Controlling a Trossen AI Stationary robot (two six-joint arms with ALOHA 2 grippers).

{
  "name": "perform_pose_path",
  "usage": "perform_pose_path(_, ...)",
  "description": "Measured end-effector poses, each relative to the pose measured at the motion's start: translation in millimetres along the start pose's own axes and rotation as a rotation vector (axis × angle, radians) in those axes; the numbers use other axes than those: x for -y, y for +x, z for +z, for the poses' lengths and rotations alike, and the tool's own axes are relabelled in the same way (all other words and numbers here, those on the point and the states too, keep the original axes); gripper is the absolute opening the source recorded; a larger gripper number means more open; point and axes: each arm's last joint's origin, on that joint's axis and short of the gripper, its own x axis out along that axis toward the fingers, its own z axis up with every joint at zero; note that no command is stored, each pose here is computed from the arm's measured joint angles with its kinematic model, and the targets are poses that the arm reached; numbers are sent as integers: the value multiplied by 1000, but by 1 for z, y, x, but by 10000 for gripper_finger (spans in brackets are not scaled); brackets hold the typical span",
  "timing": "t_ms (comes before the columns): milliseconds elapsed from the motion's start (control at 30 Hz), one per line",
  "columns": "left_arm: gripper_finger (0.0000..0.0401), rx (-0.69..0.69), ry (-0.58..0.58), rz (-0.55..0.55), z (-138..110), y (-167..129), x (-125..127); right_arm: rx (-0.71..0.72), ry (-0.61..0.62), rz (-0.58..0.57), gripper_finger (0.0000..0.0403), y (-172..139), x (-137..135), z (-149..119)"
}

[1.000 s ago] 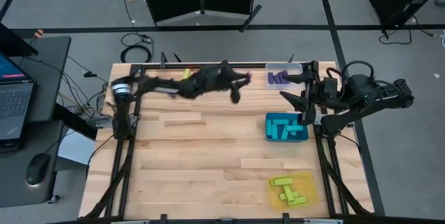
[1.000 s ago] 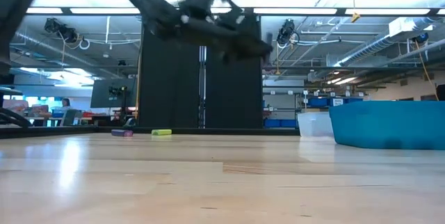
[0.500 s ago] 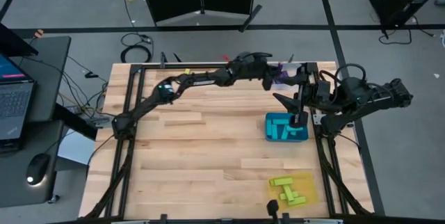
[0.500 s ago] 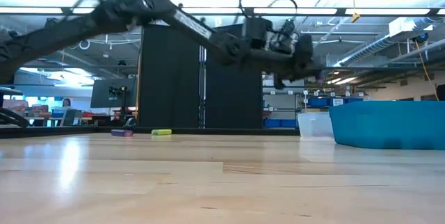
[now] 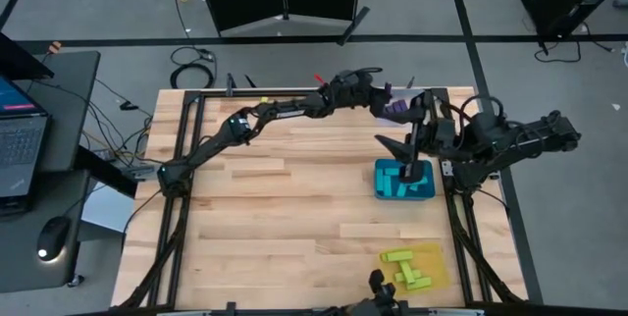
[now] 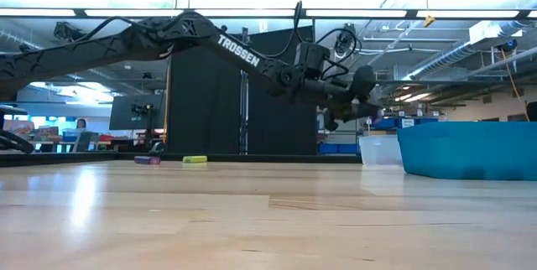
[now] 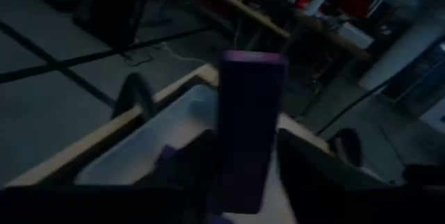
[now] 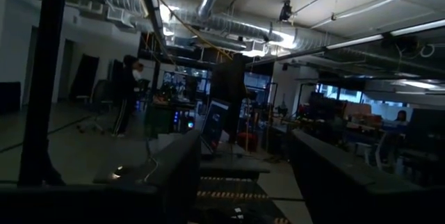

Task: Sort blocks
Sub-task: Put the purple block into the transparent bin

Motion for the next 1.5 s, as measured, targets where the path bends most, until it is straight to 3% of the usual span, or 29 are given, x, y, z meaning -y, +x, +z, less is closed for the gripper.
perform_pose_path(200,319,-23,-3,-64,-2,0,5,-12,-10,3,226,3,-2,-3)
perform_pose_path(267,352,-48,-13,-59,0,-1,1,-12,-10,3,227,3,-2,-3)
perform_pose_path(367,365,-91,-16,-37,10,-6,-4,-10,-6,3,226,3,-2,-3)
perform_pose_path(500,332,-129,95,-25,36,-19,8,-15,-2,4,224,3,-3,-4)
perform_pose_path(667,245,-170,266,-6,76,-45,50,-35,-8,2,224,6,-5,-8)
perform_pose_path(800,173,-199,362,-67,102,-68,76,-56,-17,7,222,11,-8,-13)
perform_pose_path(1000,97,-100,450,-98,122,-127,111,-87,-46,-25,222,16,-11,-20)
perform_pose_path(1133,75,-7,414,-82,113,-190,108,-106,-48,-66,220,19,-9,-23)
perform_pose_path(1233,72,99,386,-66,96,-245,110,-143,-19,-181,219,30,-5,-36)
perform_pose_path(1367,72,242,325,-78,78,-316,112,-210,-3,-273,219,62,4,-75)
perform_pose_path(1500,72,368,302,-104,70,-379,117,-312,52,-280,218,103,16,-126)
